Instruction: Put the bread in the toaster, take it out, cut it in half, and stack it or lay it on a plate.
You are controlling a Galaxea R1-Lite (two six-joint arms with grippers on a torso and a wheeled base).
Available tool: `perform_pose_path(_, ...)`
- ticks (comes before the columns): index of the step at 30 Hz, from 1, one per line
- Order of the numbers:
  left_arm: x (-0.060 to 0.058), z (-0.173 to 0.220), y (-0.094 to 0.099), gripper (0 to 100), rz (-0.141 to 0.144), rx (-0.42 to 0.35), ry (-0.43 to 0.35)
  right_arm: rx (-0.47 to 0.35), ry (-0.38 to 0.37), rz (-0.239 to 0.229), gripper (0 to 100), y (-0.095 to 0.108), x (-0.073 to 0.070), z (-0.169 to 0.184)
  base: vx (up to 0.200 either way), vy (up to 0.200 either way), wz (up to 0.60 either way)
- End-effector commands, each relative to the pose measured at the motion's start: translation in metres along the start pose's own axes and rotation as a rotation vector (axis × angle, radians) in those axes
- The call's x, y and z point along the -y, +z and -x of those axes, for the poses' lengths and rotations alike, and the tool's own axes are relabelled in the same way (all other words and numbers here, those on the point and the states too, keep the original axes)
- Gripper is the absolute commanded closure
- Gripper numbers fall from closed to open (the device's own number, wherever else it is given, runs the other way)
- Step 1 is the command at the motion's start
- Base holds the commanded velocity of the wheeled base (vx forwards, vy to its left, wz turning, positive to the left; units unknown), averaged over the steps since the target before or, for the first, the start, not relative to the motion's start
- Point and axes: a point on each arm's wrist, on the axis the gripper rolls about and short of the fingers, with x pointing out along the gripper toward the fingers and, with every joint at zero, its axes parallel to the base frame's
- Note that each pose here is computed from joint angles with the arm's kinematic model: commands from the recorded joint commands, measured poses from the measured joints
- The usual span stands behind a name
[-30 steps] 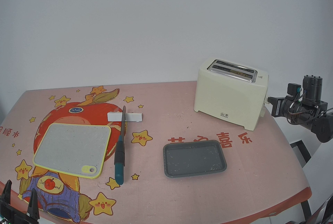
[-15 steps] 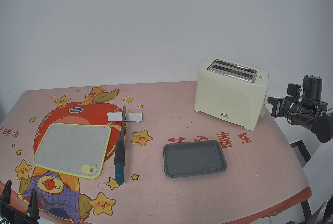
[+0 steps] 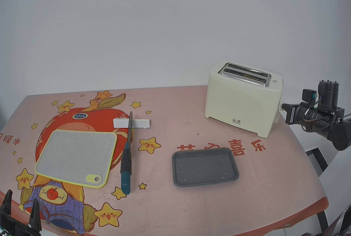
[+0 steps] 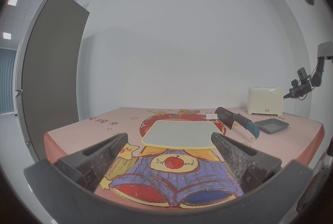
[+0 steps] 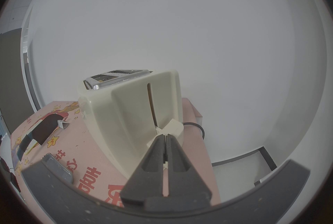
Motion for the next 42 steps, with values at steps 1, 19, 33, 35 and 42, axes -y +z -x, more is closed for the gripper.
perform_pose_path(1, 0.000, -0.001, -0.005, 0, 0.000, -0.012, 0.000, -0.006, 0.000, 0.000, 100, -0.001, 0.000, -0.001, 0.000, 0.000, 0.00)
perform_pose_path(19, 0.000, -0.001, -0.005, 0, 0.000, -0.010, 0.000, -0.008, 0.007, 0.009, 100, -0.004, -0.002, -0.002, 0.000, 0.000, 0.00)
perform_pose_path(33, 0.000, -0.001, -0.005, 0, 0.000, -0.010, 0.000, 0.090, 0.014, 0.007, 100, 0.017, -0.004, 0.019, 0.000, 0.000, 0.00)
perform_pose_path(35, 0.000, -0.001, -0.005, 0, 0.000, -0.010, 0.000, 0.104, 0.014, 0.006, 100, 0.020, -0.004, 0.022, 0.000, 0.000, 0.00)
perform_pose_path(42, 0.000, -0.001, -0.005, 0, 0.000, -0.012, 0.000, 0.140, 0.018, 0.006, 100, 0.028, -0.006, 0.032, 0.000, 0.000, 0.00)
